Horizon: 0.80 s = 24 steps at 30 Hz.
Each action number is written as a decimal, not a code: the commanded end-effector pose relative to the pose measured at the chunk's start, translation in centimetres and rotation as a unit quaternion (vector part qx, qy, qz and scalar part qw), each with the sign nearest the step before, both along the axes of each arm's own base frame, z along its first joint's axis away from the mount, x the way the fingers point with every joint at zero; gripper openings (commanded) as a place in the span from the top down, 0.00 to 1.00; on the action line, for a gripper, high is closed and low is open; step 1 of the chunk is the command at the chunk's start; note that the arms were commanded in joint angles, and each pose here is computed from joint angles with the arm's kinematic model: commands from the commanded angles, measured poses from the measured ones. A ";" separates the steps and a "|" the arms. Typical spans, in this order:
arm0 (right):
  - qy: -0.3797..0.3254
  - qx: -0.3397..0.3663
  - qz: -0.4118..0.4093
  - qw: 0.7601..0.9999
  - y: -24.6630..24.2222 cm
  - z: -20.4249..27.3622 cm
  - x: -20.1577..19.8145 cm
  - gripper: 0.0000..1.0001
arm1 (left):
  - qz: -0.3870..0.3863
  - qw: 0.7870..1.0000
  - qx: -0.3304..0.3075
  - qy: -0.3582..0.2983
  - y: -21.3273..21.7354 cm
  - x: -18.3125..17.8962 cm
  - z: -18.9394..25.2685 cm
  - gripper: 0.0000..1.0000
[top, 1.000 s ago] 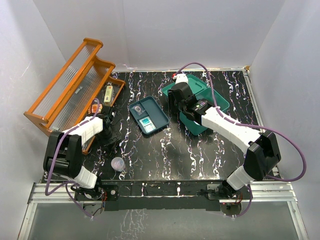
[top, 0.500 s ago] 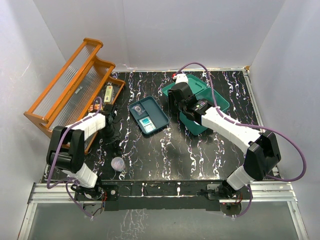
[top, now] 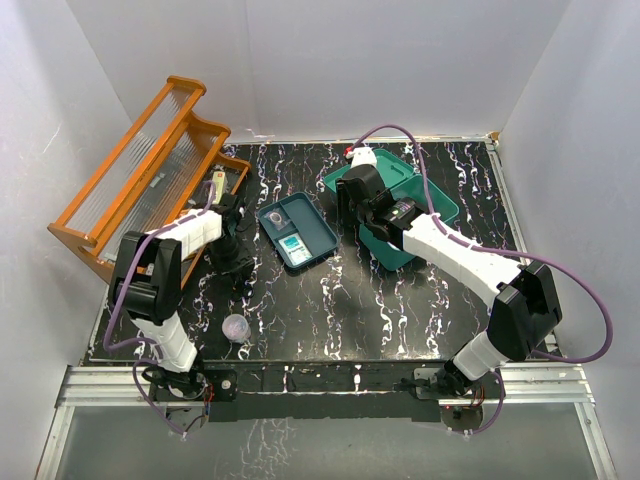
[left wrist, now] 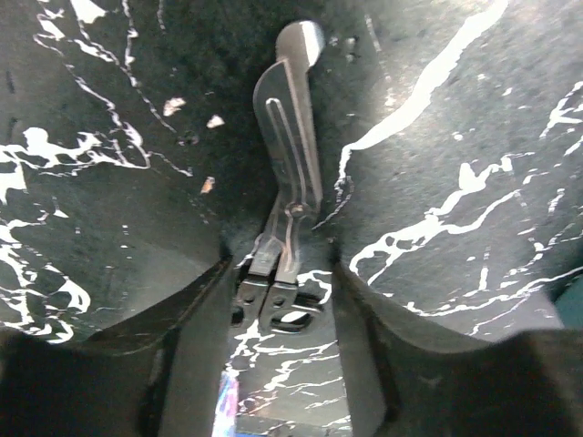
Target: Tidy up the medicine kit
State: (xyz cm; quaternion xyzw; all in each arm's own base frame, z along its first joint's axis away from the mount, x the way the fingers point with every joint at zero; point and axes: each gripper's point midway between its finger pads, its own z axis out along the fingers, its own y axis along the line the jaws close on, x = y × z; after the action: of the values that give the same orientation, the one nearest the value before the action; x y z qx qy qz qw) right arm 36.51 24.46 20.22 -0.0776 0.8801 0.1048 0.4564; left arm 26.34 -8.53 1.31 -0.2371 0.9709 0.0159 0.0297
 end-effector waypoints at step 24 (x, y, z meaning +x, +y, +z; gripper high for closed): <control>-0.041 0.024 -0.009 0.999 -0.1 2.5 0.5 0.67 | -0.065 0.995 0.047 -0.052 -0.3 -1.8 -0.3 0.63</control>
State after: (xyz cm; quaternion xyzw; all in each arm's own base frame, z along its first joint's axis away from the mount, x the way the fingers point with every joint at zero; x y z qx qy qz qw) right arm 36.35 24.26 19.62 -0.0784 0.8825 0.1005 0.4527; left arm 25.76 -9.15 1.44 -0.1823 0.9792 0.0307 0.0839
